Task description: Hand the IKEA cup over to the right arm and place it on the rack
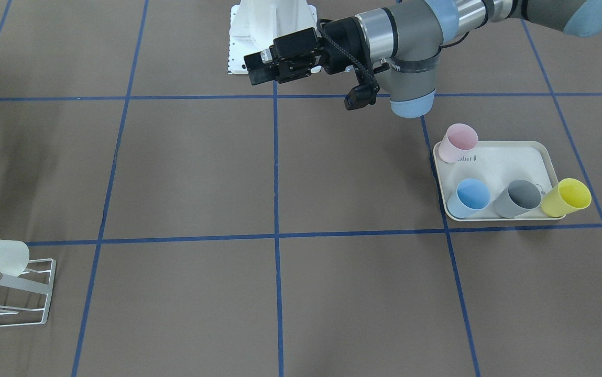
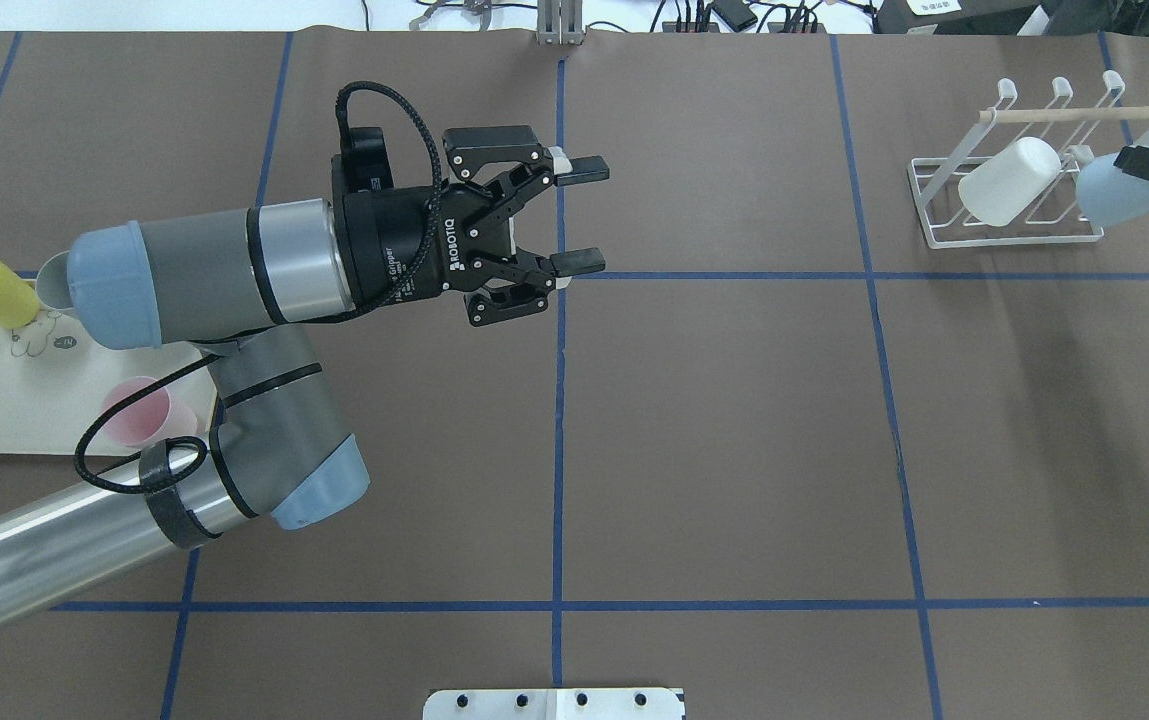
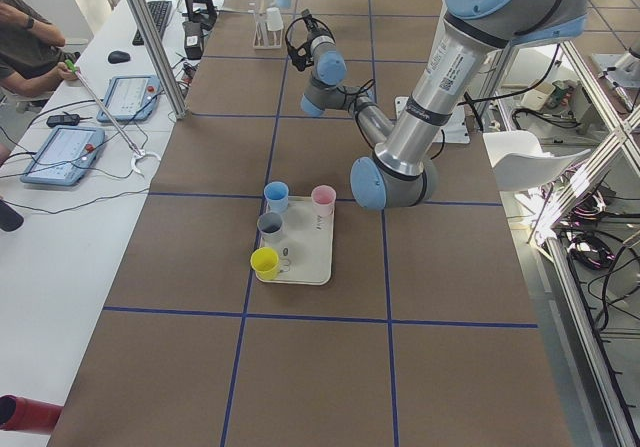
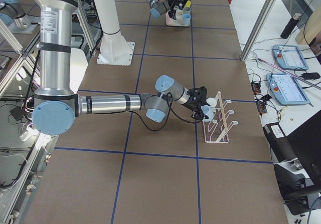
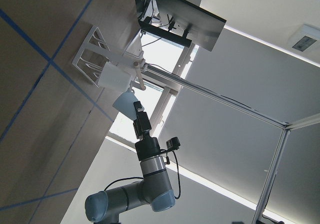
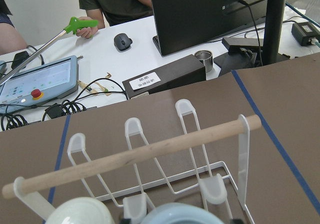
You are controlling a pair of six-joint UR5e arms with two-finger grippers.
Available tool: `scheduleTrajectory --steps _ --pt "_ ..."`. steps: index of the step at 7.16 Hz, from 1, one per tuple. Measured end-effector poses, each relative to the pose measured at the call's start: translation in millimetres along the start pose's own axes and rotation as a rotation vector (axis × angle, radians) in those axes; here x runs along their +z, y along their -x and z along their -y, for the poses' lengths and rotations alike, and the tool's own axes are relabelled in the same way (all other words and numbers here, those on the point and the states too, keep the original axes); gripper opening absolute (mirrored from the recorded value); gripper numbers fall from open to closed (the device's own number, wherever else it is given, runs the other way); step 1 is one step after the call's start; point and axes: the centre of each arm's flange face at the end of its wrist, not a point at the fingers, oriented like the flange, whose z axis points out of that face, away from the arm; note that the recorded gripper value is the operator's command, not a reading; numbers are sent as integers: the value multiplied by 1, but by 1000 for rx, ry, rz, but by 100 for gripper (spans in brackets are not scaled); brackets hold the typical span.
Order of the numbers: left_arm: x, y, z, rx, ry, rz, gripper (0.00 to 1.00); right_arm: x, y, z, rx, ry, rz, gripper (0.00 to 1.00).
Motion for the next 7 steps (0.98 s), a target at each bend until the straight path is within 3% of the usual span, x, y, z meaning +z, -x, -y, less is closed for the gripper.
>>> scheduleTrajectory --steps 3,7 --pt "1 1 0 -2 -5 -5 79 -25 -9 -2 3 -5 4 0" --pt "1 2 1 -3 -9 -5 79 -5 22 14 1 -10 10 0"
